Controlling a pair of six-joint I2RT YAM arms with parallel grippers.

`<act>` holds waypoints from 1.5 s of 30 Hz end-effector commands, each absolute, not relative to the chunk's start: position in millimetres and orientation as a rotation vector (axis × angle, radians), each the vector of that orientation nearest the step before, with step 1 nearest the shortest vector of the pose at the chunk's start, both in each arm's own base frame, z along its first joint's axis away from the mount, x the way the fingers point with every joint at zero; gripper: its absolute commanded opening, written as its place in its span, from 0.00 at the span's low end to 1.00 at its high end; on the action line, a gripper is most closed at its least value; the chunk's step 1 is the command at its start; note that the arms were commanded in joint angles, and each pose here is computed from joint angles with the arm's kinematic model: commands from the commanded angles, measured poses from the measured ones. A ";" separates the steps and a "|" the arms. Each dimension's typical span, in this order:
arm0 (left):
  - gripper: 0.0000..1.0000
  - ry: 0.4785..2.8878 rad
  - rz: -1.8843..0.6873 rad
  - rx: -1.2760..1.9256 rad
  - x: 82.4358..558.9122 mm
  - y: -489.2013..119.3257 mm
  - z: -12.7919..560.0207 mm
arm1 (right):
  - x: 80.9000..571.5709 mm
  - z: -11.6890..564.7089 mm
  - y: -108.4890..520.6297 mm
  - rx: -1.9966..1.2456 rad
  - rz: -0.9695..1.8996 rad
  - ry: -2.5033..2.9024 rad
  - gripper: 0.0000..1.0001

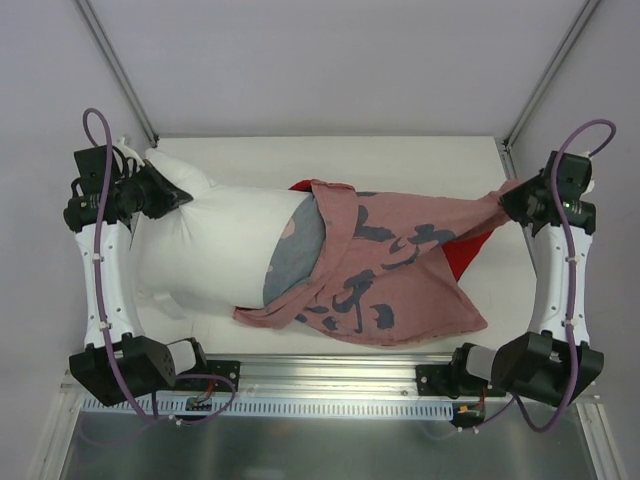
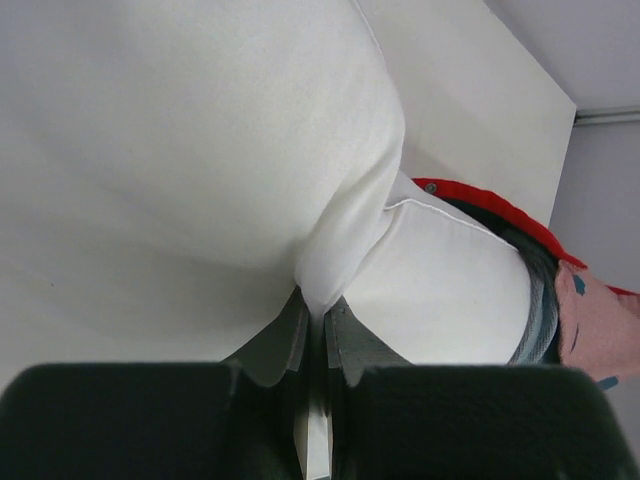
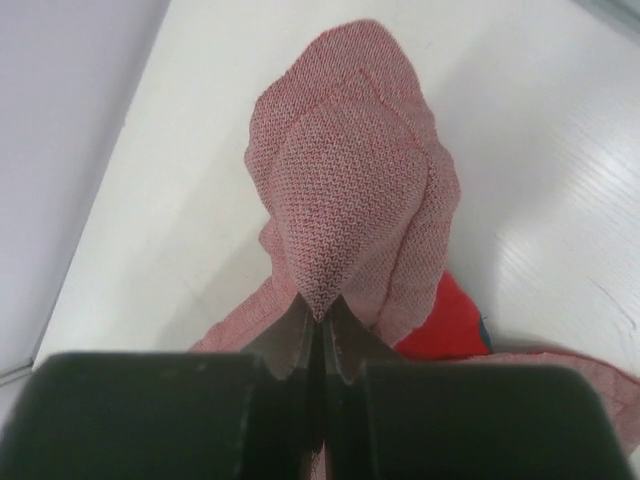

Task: Remove the pillowcase from the pillow

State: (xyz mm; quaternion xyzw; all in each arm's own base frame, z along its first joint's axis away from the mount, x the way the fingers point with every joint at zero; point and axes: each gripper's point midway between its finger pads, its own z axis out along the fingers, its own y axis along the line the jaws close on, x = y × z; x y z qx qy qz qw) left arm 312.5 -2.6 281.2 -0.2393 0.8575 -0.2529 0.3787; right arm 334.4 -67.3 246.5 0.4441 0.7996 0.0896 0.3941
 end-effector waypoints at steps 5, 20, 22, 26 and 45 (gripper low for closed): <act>0.00 1.964 -0.596 -0.823 327.1 63.5 336.1 | 295.6 351.9 -141.1 1.185 0.150 1.682 0.01; 0.29 2.038 -0.635 -0.959 344.0 80.3 294.7 | 321.9 255.5 -78.7 0.938 0.102 2.202 0.87; 0.64 2.065 -0.626 -0.892 346.1 70.7 295.6 | 316.3 249.8 -67.8 0.895 0.110 2.224 0.94; 0.99 2.143 -0.388 -0.782 338.3 64.2 295.6 | 286.5 241.2 -33.7 0.769 0.179 2.230 0.96; 0.99 2.348 -0.069 -1.050 218.7 -5.0 176.2 | 192.7 165.0 63.6 0.373 0.278 2.466 0.99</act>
